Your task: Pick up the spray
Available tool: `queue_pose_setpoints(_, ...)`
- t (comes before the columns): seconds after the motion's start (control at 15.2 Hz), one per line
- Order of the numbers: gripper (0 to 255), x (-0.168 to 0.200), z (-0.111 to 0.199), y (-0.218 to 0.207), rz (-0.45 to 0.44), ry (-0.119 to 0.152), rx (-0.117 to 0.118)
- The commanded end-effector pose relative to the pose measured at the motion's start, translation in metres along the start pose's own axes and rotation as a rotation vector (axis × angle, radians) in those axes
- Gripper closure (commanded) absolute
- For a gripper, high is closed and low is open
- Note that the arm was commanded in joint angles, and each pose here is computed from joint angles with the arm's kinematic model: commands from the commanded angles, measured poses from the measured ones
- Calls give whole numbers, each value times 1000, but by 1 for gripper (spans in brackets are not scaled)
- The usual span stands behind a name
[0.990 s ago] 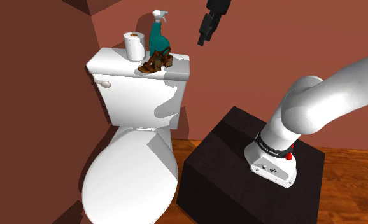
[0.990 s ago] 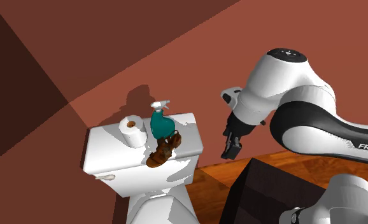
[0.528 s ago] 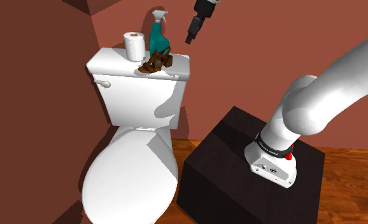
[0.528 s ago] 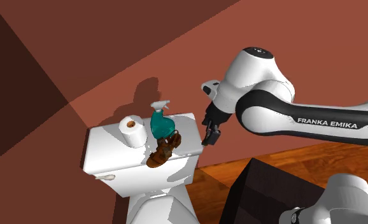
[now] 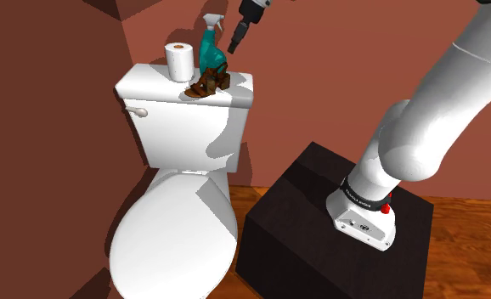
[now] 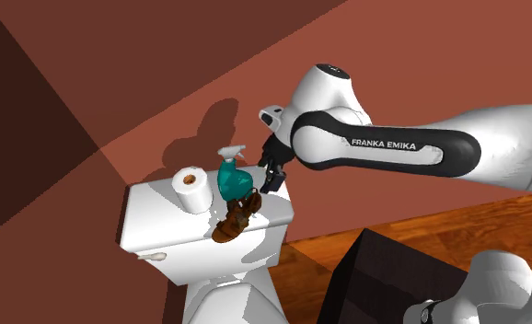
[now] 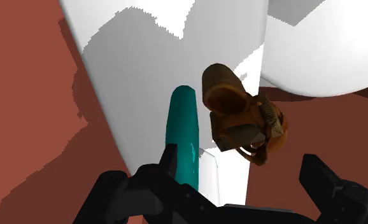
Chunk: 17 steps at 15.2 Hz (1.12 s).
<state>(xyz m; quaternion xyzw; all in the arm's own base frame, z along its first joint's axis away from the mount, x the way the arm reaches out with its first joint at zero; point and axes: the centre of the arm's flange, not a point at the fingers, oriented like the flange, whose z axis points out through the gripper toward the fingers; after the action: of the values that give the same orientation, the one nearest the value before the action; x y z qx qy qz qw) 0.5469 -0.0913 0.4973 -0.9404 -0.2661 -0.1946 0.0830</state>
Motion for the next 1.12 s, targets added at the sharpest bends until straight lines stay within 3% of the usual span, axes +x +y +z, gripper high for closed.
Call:
queue_pose_setpoints(0.0, 0, 15, 9, 18, -46, 31, 4)
queue_pose_setpoints(0.26, 0, 47, 26, 46, -127, 88, 14)
queue_pose_setpoints(0.86, 0, 30, 62, 48, -127, 88, 14)
queue_pose_setpoints(0.92, 255, 29, 62, 48, -127, 88, 14)
queue_pose_setpoints(1.06, 255, 29, 62, 48, -127, 88, 14)
